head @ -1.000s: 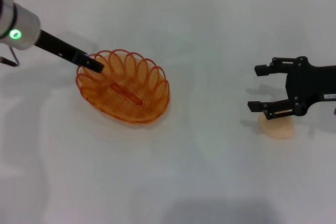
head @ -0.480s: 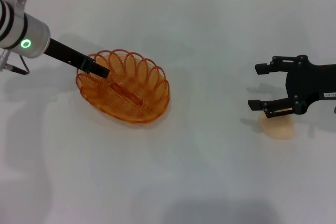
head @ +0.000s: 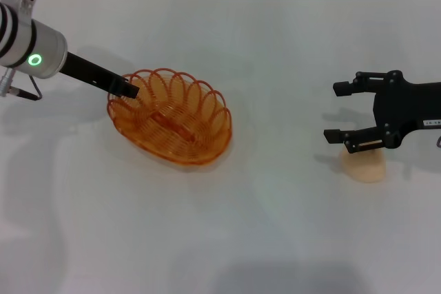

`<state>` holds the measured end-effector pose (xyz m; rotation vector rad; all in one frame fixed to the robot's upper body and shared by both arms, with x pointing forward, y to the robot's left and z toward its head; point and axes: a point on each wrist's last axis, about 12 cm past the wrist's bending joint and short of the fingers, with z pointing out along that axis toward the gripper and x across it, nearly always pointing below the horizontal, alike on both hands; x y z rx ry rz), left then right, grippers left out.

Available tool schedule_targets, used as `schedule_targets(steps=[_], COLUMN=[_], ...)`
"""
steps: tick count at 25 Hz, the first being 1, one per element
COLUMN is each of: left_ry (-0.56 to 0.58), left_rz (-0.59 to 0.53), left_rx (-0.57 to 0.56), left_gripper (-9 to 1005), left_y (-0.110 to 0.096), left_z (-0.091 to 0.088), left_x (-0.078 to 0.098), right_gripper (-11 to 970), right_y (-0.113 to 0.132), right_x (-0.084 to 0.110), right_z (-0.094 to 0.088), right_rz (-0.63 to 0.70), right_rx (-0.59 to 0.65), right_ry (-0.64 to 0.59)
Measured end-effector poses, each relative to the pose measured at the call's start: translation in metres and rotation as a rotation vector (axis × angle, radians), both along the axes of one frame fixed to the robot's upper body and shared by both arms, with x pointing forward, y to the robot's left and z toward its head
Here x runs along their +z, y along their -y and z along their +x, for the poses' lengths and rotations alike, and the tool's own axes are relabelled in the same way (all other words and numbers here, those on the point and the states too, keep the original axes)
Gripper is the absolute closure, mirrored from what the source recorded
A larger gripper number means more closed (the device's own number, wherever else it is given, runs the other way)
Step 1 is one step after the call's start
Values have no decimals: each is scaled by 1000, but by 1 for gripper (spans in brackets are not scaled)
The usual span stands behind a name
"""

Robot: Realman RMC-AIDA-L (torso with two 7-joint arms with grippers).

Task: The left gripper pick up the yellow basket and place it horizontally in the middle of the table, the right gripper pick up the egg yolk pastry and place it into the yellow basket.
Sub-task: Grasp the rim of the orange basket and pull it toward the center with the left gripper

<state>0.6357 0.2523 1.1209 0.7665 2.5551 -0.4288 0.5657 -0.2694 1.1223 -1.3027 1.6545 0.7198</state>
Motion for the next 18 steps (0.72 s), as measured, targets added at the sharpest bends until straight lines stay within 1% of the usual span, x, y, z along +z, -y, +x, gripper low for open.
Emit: schedule_targets(steps=[3, 8, 13, 14, 18], left_ry=[1, 0, -37, -45, -90], left_rz=[-29, -81, -142, -168, -301], left_rx=[7, 8, 41, 46, 91], left_gripper=[612, 839, 915, 930, 931], left_y=[1, 4, 9, 11, 20], left_z=[0, -2, -4, -5, -11], left_x=[0, 4, 6, 7, 7], right_gripper=[101, 102, 102, 102, 102], right_y=[0, 1, 3, 3, 5], right_x=[0, 3, 4, 4, 4], right_z=[0, 1, -1, -1, -3], right_rz=[1, 1, 9, 11, 25], right_rx=[0, -5, -12, -14, -19], right_ry=[-3, 6, 10, 10, 17])
